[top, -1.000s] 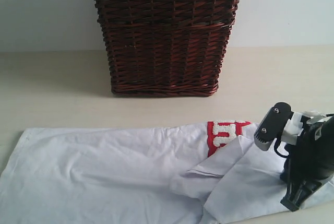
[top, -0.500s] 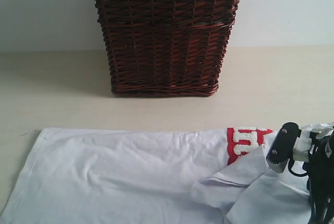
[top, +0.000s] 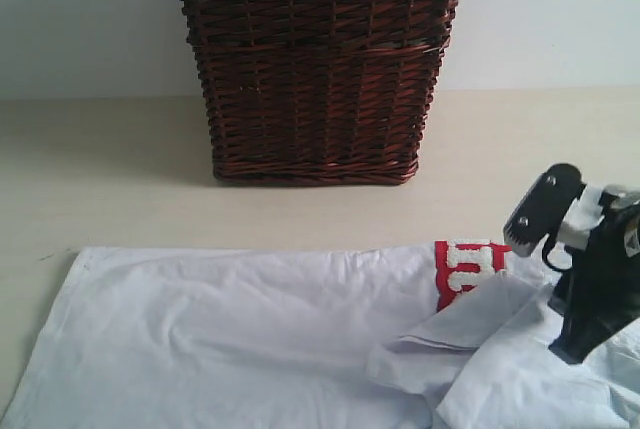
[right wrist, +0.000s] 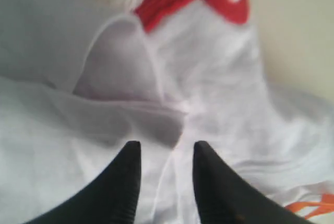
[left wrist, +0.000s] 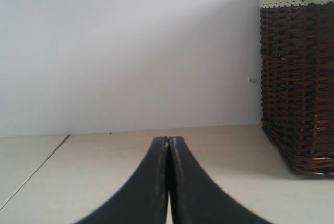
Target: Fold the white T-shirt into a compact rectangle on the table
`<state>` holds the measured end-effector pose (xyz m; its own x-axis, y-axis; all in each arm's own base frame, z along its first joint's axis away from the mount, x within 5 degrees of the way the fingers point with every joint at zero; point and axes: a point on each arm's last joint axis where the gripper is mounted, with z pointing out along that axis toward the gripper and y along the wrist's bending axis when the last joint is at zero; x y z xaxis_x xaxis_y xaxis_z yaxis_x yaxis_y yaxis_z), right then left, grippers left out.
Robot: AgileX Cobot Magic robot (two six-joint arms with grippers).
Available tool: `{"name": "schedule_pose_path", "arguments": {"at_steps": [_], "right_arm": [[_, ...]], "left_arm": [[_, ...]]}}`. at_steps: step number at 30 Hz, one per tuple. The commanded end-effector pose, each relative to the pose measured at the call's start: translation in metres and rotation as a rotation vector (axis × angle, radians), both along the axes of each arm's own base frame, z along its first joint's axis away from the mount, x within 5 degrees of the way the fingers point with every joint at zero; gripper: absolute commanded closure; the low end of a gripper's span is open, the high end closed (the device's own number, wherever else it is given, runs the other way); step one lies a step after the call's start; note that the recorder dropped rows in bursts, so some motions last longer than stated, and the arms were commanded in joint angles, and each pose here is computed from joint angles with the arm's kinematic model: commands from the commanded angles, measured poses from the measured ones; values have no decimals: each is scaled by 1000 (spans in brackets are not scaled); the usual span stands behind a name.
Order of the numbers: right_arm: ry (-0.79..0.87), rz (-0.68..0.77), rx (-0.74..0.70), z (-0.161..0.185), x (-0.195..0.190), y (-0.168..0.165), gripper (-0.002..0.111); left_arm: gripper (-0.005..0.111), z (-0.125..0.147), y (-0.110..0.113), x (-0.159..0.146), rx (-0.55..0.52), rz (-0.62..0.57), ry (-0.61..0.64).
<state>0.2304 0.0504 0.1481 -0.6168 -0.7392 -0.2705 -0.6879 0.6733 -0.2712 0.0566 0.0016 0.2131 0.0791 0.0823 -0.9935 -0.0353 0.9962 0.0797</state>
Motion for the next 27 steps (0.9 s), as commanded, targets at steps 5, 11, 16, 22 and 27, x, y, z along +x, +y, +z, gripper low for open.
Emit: {"name": "schedule_pose_path", "arguments": {"at_steps": [5, 11, 16, 22, 27], "right_arm": [[-54, -303, 121, 43, -28, -14, 47], [-115, -470, 148, 23, -36, -52, 47], [-160, -477, 134, 25, -33, -62, 47], [-305, -448, 194, 33, -21, -59, 47], [-263, -465, 183, 31, -24, -60, 47]], "left_arm": [[107, 0, 0, -1, -13, 1, -6], [107, 0, 0, -1, -13, 1, -6], [107, 0, 0, -1, -13, 1, -6], [107, 0, 0, -1, -13, 1, -6], [107, 0, 0, -1, -13, 1, -6]]}}
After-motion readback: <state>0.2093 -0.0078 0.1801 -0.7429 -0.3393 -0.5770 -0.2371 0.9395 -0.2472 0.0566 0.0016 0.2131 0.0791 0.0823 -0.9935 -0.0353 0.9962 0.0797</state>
